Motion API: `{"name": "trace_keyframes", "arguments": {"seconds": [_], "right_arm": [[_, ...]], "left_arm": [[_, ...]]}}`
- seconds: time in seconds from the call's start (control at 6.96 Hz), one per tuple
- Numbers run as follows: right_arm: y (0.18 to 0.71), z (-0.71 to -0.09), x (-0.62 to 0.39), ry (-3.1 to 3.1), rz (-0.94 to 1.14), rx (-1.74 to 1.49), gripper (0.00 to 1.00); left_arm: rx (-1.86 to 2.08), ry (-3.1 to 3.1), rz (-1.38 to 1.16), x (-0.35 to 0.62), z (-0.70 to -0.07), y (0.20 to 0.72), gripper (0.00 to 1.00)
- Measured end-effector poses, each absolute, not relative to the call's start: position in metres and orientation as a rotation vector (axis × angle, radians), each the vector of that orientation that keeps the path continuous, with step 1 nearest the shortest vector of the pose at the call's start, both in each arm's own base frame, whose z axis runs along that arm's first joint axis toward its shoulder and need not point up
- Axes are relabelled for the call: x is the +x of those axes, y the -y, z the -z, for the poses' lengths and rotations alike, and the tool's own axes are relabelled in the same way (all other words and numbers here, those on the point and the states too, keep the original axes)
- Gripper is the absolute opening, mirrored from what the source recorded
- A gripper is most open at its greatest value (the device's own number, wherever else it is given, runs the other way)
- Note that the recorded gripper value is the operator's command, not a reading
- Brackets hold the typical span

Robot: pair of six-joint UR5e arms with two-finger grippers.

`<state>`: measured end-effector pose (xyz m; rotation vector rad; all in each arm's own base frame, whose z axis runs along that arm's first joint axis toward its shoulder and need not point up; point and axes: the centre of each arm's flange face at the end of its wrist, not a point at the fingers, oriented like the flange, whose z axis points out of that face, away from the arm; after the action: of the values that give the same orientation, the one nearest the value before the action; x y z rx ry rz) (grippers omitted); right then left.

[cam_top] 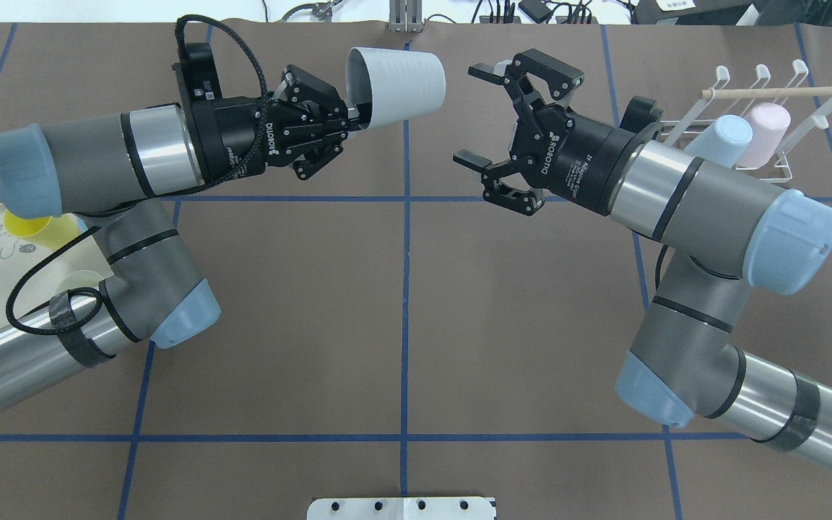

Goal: Transfer IKEA cup to right arm and place on rack

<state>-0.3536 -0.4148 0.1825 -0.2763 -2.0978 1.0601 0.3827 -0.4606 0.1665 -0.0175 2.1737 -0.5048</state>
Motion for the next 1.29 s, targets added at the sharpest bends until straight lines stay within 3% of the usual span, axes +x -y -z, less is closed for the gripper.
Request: {"name": "trace_keyframes", "arguments": {"seconds": [1.01,1.15,1.29], "right_arm": [[0.415,-0.179,-0.354,2.111,-1.077,-0.292,0.98],[0.415,-0.179,-0.354,2.112,-1.076,-0.293,0.89],[0.414,-0.178,-0.354,2.112,-1.075,-0.293,0.69]], "left_arm": [[-0.075,-2.194,0.455,0.410,-0.145,0.439,0.00],[-0.081,-2.195,0.449,0.414,-0.143,0.436,0.00],[-0.086,-2.194,0.445,0.416,-0.143,0.434,0.00]]}}
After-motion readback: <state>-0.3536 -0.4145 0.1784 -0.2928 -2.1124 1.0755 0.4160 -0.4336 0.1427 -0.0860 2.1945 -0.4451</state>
